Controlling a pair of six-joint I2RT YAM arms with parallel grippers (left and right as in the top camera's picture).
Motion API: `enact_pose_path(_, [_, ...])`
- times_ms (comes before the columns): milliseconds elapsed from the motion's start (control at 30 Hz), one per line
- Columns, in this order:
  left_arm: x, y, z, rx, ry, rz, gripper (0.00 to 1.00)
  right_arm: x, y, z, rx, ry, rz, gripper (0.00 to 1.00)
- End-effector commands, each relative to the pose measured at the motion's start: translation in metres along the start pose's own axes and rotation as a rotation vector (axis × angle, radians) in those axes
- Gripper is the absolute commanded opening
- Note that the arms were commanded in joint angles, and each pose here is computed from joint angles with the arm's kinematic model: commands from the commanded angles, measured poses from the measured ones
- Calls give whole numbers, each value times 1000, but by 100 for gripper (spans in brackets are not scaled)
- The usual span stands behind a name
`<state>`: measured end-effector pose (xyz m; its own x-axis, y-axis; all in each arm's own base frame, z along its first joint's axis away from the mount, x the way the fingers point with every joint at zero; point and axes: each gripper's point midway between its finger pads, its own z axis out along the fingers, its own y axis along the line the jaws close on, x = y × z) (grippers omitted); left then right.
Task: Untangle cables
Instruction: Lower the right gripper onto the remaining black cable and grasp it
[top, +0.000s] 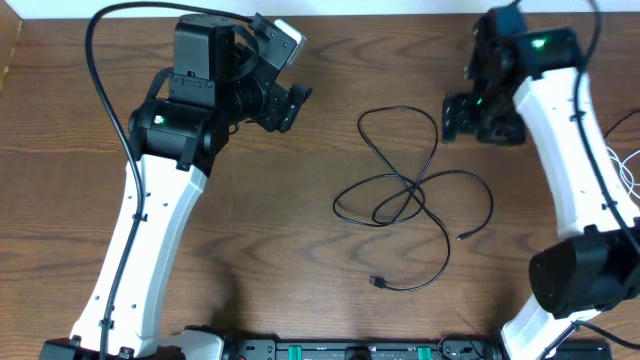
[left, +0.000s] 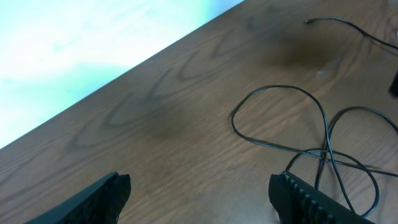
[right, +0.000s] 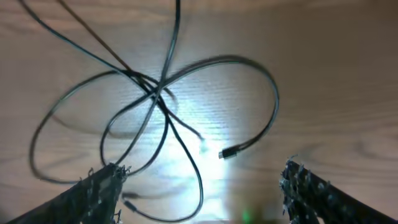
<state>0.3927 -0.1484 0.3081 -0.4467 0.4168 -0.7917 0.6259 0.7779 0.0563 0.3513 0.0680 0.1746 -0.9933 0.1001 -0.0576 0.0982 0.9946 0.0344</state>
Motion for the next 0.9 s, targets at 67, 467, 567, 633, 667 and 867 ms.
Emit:
enact_pose_path(67, [0,0,3,13,0,-13,76,27,3,36,63,87,30,78])
enact_pose_path(467, [0,0,3,14,0,-13,76,80,29,87,118,208,15,71])
enact_pose_path(567, [0,0,3,14,-1,-13,76,87,41,91,103,216,2,72])
enact_pose_path(633, [0,0,3,14,-1,-13,76,91,49,94,85,218,-17,73])
enact_pose_path(667, [0,0,3,14,-1,-13,76,91,53,95,80,213,-22,74])
enact_pose_path(867, [0,0,3,14,-2,-13,76,91,67,101,68,181,-26,80])
